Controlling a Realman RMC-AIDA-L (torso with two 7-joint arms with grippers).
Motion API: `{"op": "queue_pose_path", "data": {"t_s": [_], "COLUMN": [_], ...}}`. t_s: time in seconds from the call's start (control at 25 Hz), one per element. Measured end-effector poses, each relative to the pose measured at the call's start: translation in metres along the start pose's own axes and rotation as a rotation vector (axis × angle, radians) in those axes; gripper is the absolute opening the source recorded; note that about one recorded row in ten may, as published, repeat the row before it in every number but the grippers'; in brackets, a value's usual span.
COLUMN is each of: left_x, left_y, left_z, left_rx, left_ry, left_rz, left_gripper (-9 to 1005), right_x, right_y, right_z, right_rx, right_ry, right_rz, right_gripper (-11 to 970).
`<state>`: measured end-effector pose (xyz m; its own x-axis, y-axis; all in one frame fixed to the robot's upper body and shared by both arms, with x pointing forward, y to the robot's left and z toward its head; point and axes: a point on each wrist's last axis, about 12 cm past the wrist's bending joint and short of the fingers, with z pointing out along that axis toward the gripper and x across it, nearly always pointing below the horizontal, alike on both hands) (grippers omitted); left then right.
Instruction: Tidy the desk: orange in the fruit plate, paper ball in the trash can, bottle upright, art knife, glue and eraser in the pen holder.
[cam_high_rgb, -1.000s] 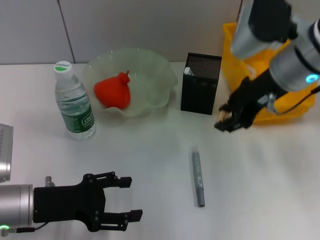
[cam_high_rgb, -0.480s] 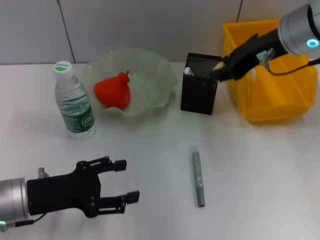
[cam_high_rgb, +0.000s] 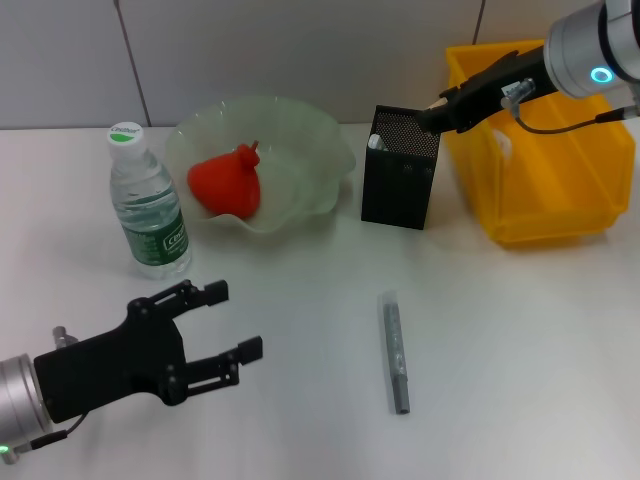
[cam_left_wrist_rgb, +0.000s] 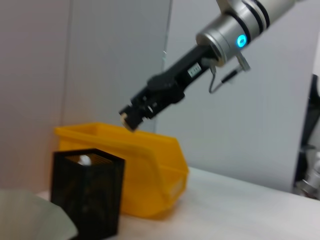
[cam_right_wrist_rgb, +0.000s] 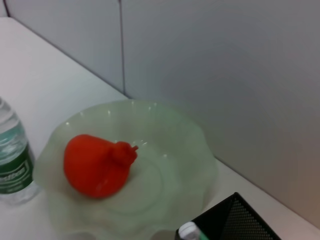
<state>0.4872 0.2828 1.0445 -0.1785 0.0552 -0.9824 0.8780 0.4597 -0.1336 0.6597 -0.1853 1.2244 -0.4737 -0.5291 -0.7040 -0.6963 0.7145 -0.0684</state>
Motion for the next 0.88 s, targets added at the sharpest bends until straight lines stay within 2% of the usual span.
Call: {"op": "queue_pose_path", "data": {"t_s": [0.36,0.88], "left_x": [0.014,0.019], "left_y": [-0.003,-0.006], "left_z": [-0.004,0.0], "left_rx": [-0.118,-0.128], "left_ry": [-0.049,-0.053], "left_rz": [0.047,0.053], "left_gripper": [840,841], "right_x": [0.002,0.003], "right_y": [-0.004,-0.001], "right_z": [0.021,0.045], "right_rx": [0.025,0.058], "right_ry": [-0.01,-0.011], "right_rz": [0.035,0.023], "right_gripper": [441,450]}}
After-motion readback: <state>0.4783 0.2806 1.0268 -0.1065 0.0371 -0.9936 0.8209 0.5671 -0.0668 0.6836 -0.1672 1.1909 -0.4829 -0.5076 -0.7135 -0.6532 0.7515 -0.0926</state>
